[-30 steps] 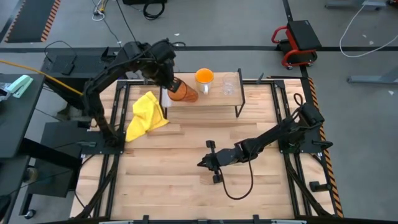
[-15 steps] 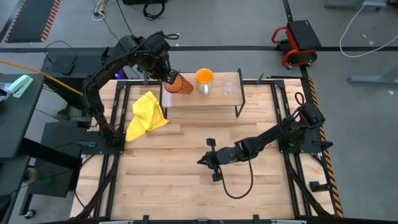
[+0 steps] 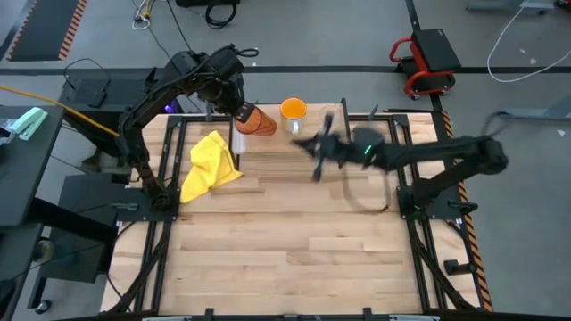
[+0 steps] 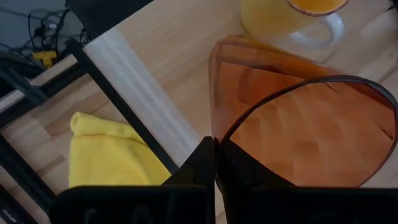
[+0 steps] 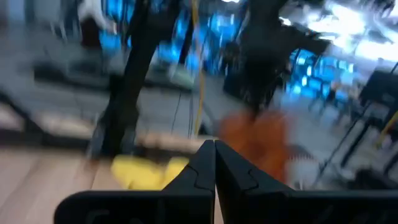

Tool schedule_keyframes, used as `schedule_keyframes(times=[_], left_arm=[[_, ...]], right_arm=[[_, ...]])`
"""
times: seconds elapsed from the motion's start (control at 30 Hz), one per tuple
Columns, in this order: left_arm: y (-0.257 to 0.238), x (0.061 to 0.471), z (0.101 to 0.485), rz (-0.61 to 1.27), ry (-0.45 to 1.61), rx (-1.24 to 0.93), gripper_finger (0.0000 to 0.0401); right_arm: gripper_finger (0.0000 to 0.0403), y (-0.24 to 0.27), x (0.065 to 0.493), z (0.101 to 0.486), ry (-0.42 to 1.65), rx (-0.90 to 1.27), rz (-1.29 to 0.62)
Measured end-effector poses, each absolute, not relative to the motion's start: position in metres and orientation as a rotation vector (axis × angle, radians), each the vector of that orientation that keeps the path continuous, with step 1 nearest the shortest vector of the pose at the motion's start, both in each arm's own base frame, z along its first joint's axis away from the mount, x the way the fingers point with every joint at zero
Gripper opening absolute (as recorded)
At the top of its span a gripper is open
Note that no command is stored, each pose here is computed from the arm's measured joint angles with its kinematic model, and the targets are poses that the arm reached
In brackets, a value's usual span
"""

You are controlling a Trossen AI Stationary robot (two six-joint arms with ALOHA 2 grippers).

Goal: Stack small to large cups/mugs on shelf
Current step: Put the orange cup on the shelf

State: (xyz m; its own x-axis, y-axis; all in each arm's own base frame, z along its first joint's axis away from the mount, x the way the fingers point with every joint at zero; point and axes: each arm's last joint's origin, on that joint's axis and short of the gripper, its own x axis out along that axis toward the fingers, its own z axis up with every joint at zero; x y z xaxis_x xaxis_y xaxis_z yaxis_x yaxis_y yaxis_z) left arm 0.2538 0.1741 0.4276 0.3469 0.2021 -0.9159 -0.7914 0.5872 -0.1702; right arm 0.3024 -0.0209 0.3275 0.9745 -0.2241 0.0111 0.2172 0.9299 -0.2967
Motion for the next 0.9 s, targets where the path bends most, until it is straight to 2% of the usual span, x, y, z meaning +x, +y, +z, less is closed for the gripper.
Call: schedule_keyframes(times=[0.13, 0.23, 0.3, 0.43, 0.5, 0.67, 0.9], left_arm=[[0.175, 0.253, 0.428, 0.681, 1.038, -0.630, 0.0012], [0.176, 0.253, 0.428, 0.677, 1.049, -0.593, 0.0012], [0.176, 0.252, 0.427, 0.675, 1.052, -0.585, 0.0012], [0.180, 0.250, 0.428, 0.696, 1.045, -0.600, 0.0012], [0.182, 0.248, 0.428, 0.712, 1.043, -0.604, 0.0012], [0.183, 0.247, 0.428, 0.719, 1.041, -0.607, 0.0012], [0.183, 0.247, 0.428, 0.706, 1.047, -0.589, 0.0012]], right_arm=[[0.0008, -0.048, 0.268, 0.392, -0.020, -0.303, -0.191], [0.0008, -0.060, 0.270, 0.414, 0.036, -0.296, -0.129], [0.0008, -0.068, 0.287, 0.409, 0.120, -0.268, -0.081], [0.0008, -0.084, 0.337, 0.354, 0.334, -0.249, -0.051], [0.0006, -0.088, 0.353, 0.336, 0.365, -0.271, -0.048], [0.0003, -0.096, 0.369, 0.323, 0.378, -0.374, -0.192], [0.0002, -0.124, 0.365, 0.322, 0.356, -0.359, -0.249]])
